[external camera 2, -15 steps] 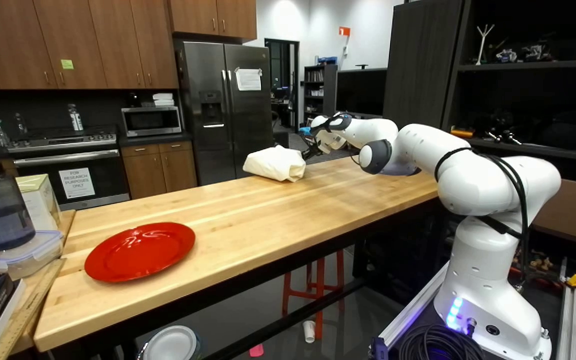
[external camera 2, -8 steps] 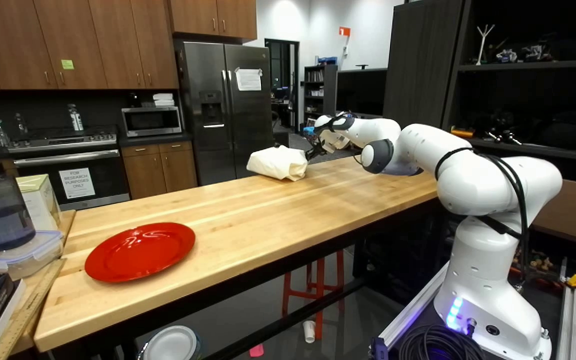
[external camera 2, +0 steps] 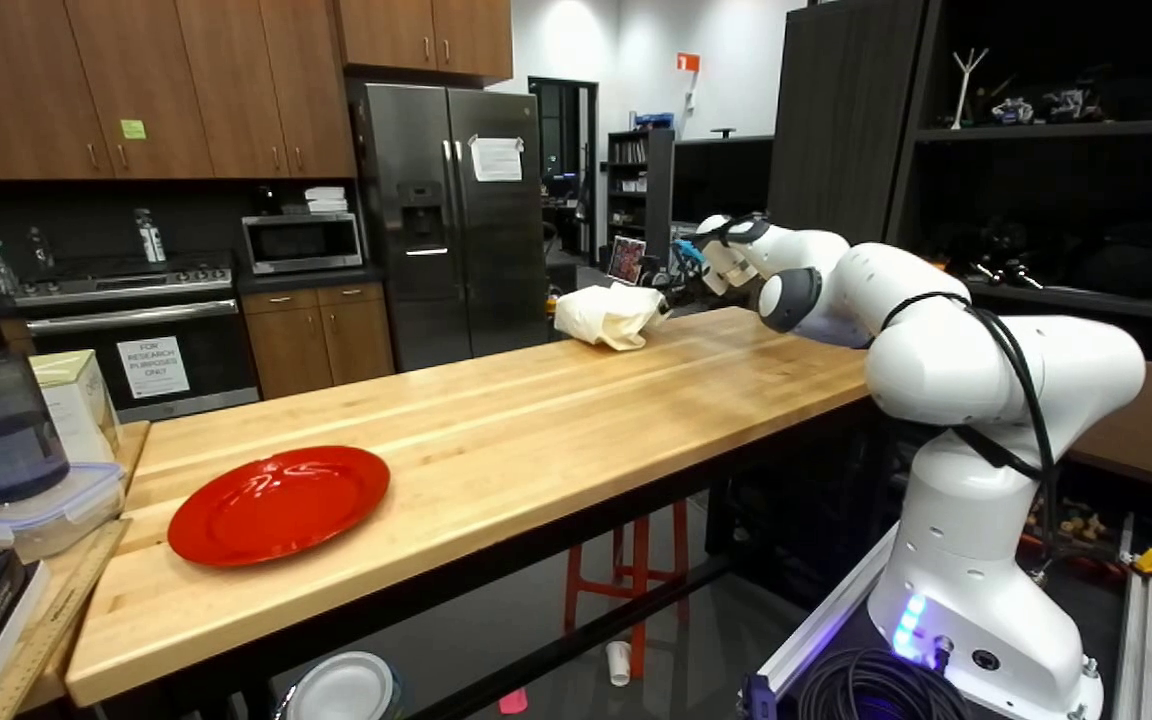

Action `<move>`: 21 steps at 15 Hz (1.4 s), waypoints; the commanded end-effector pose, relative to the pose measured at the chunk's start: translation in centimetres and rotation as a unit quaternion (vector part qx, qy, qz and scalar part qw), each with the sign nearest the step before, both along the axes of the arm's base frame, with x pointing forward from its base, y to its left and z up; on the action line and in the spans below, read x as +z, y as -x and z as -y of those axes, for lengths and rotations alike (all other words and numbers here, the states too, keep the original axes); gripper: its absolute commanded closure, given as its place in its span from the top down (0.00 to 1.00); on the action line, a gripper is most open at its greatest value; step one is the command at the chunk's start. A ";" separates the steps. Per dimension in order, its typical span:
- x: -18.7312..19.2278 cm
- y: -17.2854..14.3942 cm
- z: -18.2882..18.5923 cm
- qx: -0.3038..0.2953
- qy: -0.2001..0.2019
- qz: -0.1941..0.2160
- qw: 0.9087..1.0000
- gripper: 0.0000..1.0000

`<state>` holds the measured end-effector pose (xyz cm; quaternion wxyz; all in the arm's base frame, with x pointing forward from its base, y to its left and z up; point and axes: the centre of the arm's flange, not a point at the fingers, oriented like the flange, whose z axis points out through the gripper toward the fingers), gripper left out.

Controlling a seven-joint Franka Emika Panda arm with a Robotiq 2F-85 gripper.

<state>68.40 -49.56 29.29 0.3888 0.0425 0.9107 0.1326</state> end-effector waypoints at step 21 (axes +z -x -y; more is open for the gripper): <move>-1.9 7.0 6.8 -0.143 -0.078 0.027 0.986 0.01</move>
